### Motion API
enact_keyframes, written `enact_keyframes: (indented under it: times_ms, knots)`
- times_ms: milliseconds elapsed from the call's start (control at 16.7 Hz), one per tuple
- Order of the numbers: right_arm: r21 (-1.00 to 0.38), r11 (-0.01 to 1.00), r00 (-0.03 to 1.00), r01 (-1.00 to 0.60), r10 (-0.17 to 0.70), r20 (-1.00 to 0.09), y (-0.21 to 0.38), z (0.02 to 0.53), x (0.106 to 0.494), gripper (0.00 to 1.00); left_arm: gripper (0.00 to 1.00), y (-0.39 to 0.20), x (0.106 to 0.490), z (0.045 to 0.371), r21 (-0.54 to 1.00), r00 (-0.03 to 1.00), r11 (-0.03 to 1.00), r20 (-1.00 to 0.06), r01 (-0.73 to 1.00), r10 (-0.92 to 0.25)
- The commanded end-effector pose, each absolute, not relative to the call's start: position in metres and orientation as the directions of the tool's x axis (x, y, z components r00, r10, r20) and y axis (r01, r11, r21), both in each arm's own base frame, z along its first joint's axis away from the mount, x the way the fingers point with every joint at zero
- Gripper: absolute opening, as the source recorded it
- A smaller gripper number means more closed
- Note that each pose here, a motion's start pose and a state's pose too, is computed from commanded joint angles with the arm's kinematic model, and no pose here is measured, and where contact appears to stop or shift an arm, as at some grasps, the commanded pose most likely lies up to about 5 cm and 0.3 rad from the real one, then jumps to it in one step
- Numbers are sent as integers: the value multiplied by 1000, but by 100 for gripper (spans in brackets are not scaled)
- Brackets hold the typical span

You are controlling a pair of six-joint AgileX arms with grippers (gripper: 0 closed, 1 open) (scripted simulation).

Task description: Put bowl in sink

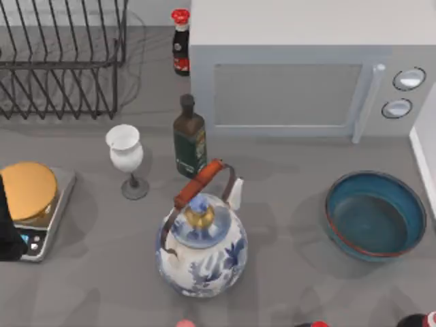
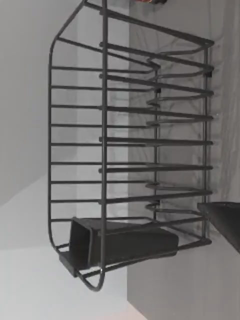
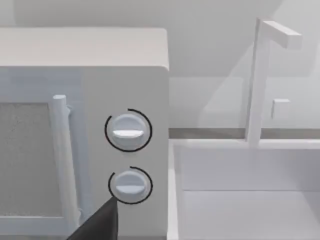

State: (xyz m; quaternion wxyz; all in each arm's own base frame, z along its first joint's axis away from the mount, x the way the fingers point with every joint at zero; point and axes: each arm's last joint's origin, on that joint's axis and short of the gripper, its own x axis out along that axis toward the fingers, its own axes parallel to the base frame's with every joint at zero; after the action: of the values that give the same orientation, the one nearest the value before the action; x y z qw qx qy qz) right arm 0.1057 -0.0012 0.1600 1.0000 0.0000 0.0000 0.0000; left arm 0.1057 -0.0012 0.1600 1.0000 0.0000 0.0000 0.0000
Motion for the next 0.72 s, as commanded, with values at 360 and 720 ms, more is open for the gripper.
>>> enact_keyframes:
  times_ms: [360,720]
  knots:
    - [16,1000,995,-16,18,-96,1,178,107,100,100,-1,106,160,0,1000,1000,0,0,0]
    - [59,998,865,-30,55,-498,9,232,140,100,100,-1,106,160,0,1000,1000,0,0,0]
